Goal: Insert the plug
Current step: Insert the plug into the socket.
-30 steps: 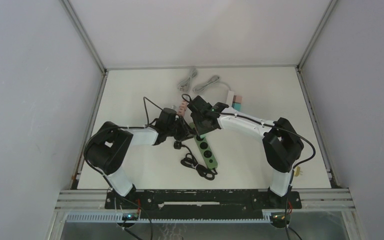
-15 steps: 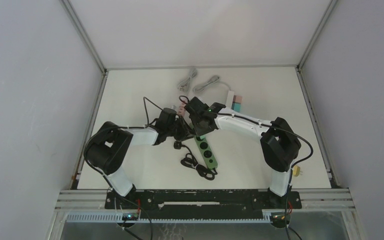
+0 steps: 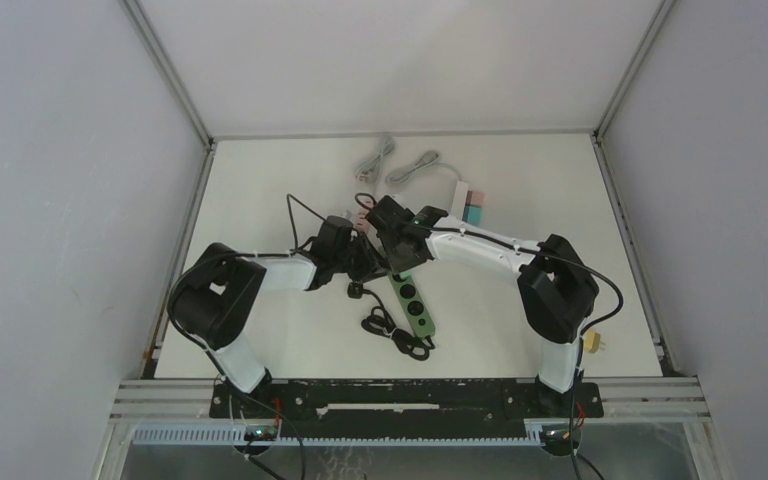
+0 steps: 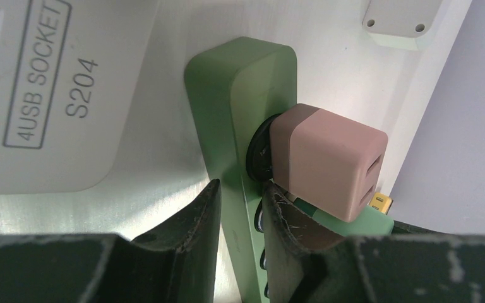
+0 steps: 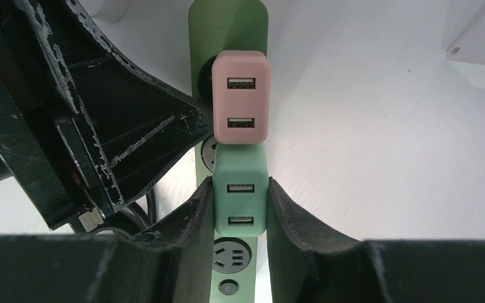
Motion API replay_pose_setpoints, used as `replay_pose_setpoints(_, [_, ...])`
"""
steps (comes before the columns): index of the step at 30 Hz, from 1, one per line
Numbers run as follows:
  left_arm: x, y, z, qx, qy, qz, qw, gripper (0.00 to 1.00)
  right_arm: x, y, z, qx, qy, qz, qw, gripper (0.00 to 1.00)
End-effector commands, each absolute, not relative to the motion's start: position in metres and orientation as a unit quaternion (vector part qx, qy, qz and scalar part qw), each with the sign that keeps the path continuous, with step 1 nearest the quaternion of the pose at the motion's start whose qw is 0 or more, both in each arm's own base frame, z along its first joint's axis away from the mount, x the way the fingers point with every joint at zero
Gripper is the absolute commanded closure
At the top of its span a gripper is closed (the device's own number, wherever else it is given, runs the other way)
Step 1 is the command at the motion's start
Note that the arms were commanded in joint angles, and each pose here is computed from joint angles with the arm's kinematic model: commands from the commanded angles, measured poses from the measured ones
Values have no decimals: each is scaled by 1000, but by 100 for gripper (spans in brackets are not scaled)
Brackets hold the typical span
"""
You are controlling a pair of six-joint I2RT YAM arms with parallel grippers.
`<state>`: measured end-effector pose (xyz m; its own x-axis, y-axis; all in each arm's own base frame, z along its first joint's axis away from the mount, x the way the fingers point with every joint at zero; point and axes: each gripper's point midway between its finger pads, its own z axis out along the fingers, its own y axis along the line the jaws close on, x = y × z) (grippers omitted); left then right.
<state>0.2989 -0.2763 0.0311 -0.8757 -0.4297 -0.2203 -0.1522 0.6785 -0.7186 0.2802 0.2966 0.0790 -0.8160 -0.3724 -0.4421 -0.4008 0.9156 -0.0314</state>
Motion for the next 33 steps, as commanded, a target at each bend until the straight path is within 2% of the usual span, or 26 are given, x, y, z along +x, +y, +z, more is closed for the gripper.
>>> replay_pose_setpoints(1, [300,-275,29,-164,902,-354,183,66,280,296,77,-208,952,11,225,100])
replay_pose_setpoints(14, [298,-275,27,-167,903,-354,177,67,268,298,62,-237,949,-17,208,100])
replay_pose_setpoints(22, [297,-276,26,-170,902,-357,171,68,265,291,56,-206,959,18,191,100])
replay_pose_setpoints(33, [296,-277,24,-176,902,-359,165,69,257,293,48,-230,956,3,185,100])
